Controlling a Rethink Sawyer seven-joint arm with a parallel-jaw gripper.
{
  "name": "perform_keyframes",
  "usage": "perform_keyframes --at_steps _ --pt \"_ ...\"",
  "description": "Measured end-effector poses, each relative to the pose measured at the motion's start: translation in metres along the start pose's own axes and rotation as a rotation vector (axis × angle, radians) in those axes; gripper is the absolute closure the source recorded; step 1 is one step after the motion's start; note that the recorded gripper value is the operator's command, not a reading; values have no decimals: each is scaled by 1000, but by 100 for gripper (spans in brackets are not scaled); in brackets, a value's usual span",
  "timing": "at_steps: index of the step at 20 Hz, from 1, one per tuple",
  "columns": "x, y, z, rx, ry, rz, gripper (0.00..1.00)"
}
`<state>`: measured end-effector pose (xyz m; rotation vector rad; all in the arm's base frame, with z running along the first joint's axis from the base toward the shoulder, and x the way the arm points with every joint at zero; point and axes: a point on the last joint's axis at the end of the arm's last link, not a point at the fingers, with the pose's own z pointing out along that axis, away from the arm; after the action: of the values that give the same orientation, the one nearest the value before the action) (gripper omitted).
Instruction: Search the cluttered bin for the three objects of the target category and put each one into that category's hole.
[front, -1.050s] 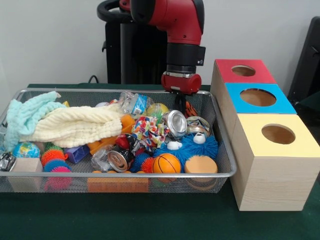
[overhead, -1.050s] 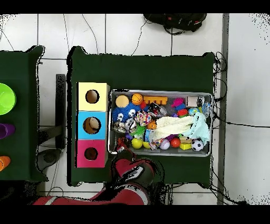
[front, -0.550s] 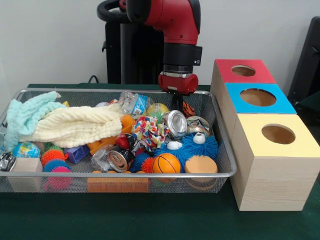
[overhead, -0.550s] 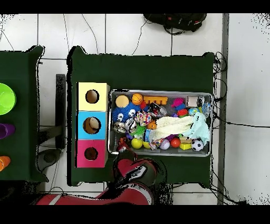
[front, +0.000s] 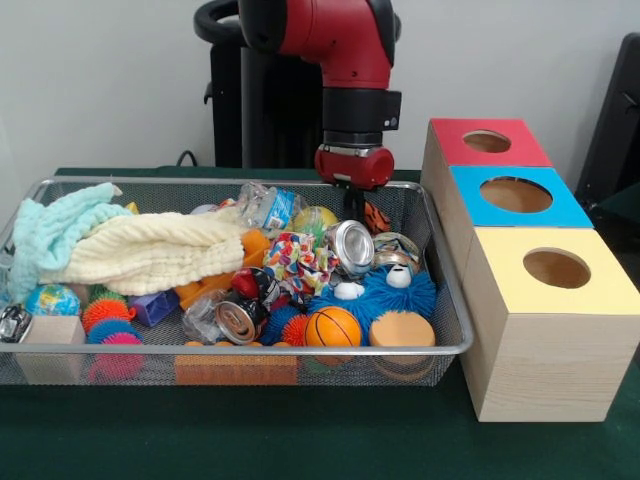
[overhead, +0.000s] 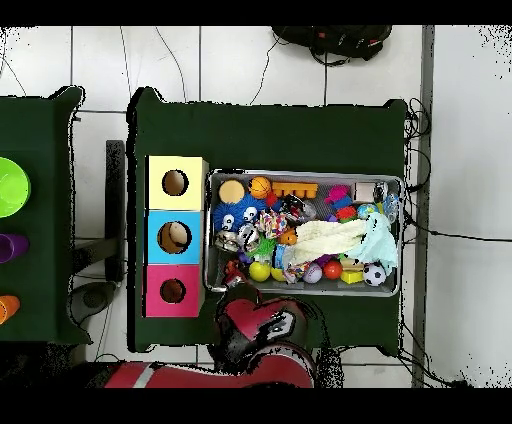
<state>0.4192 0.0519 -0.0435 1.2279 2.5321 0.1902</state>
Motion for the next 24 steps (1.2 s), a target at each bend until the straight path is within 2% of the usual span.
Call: perform_keyframes --at_steps 2,4,5,7,9,12,13,15,16,19,21,24 --pt "-3 2 1 23 34 54 100" --pt "-5 3 0 33 48 74 100" --pt "-8 3 0 50 72 107 100" --pt "-10 3 -1 64 93 136 100" --pt "-15 4 -5 90 136 187 100" --pt "-18 6 -9 106 165 217 100" --pt "-21 8 -17 122 191 235 100" --pt "-22 10 -22 132 203 242 100" --pt "-22 13 -33 152 223 254 100" --pt "-23 18 -47 176 241 265 100" --pt "-24 24 -66 204 255 276 100" --pt "-26 33 -84 217 257 285 100"
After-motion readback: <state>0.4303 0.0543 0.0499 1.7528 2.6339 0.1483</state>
